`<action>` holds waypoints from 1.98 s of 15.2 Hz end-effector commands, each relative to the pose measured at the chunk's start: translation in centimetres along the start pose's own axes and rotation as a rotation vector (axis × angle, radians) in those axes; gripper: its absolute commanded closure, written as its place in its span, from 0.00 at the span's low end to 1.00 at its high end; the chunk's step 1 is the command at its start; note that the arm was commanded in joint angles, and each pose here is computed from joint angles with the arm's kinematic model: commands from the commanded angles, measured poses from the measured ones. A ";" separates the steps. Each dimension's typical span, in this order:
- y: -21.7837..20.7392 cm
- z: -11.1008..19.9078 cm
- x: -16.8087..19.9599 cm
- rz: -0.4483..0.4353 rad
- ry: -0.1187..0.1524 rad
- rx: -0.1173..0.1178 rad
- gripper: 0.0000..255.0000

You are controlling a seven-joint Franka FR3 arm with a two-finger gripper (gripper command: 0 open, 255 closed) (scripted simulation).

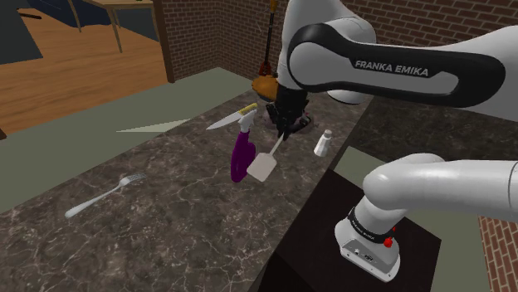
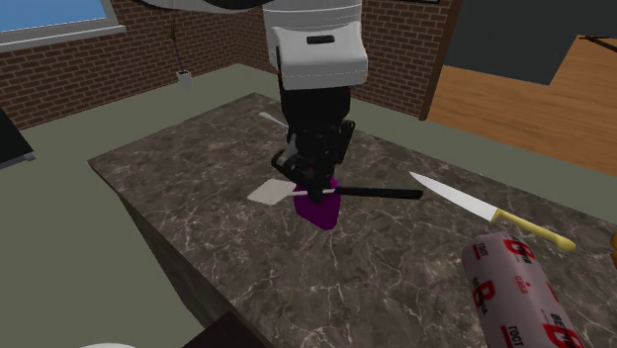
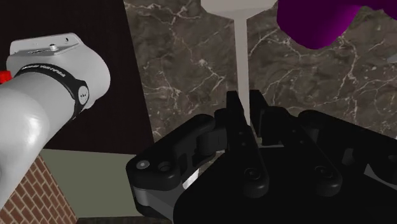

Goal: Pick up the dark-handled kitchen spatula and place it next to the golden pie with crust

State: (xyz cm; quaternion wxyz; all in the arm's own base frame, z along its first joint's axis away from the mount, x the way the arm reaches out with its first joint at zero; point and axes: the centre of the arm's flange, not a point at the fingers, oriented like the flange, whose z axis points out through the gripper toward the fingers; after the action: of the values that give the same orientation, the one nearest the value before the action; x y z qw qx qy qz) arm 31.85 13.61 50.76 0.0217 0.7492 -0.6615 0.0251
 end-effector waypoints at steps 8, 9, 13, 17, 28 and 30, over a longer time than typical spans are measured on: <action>0.0 0.7 11.9 -0.002 0.000 0.000 1.00; 0.0 0.8 13.2 -0.002 0.000 0.000 1.00; 0.1 1.2 18.5 -0.002 0.000 0.000 1.00; 0.2 1.5 23.7 -0.002 0.000 0.000 1.00; 0.6 2.5 38.2 -0.002 0.000 0.000 1.00; 0.6 2.6 40.9 -0.002 0.000 0.000 1.00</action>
State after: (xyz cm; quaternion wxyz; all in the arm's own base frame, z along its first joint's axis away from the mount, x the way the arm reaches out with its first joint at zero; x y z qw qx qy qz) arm 36.15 -25.71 50.61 0.0215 0.7498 -0.6609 0.0248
